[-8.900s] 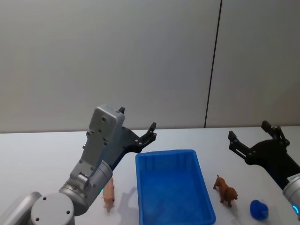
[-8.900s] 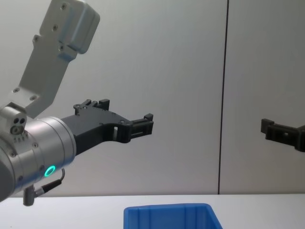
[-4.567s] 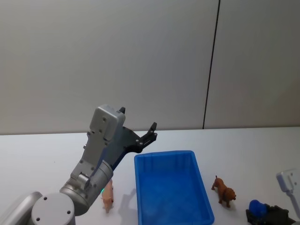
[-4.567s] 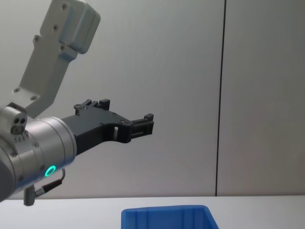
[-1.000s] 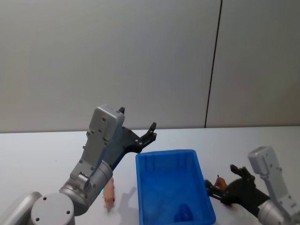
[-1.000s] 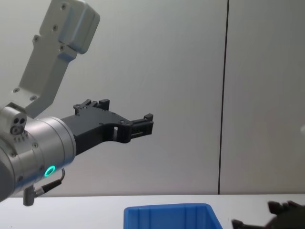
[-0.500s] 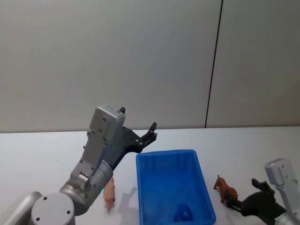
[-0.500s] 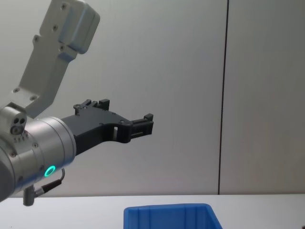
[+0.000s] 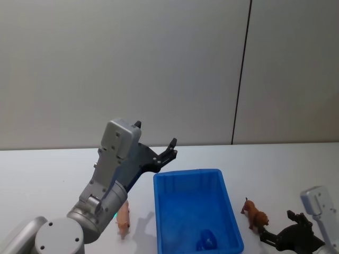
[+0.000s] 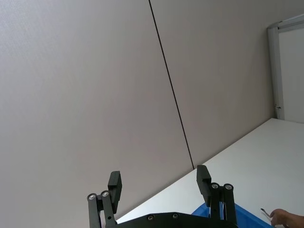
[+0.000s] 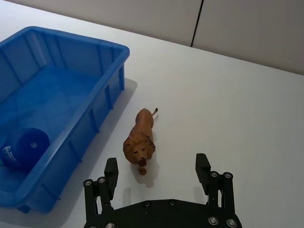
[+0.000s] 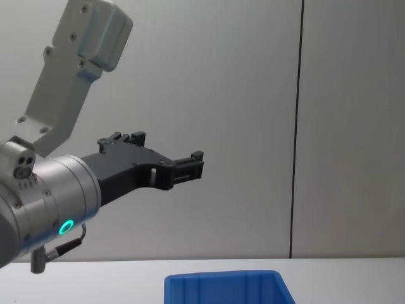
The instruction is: Pick up the two dolls from the table and place them into the box.
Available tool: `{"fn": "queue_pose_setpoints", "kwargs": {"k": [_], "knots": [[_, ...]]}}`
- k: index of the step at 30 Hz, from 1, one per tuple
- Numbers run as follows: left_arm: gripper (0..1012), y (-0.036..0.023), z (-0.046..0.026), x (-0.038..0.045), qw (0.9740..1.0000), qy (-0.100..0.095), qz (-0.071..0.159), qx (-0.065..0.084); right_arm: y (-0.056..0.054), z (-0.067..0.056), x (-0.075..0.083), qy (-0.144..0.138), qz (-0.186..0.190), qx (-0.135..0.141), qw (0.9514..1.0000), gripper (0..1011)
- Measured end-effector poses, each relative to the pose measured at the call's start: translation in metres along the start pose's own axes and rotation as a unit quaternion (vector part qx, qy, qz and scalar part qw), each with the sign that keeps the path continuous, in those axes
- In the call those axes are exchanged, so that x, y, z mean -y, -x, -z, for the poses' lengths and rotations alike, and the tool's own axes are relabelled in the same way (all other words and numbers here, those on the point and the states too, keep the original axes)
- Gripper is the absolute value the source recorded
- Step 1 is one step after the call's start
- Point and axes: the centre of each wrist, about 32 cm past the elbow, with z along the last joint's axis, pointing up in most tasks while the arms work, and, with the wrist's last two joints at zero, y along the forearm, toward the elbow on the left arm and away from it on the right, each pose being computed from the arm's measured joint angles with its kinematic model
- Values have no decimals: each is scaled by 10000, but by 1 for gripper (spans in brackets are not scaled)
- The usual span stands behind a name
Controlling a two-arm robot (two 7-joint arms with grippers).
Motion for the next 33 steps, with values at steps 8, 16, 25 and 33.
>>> {"fn": "queue_pose_setpoints", "kwargs": {"k": [8,16,25,33], "knots": [[1001,0,0,0,10000,0,0,0,-20,49,-122,-31,-206,60,9998,1001],[1001,0,0,0,10000,0,0,0,-15,67,-228,-75,-358,100,9993,1001],[1001,0,0,0,10000,0,0,0,-10,87,-323,-73,-427,114,9990,821],[1001,0,0,0,10000,0,0,0,-2,94,-369,-42,-385,112,9992,591]]}}
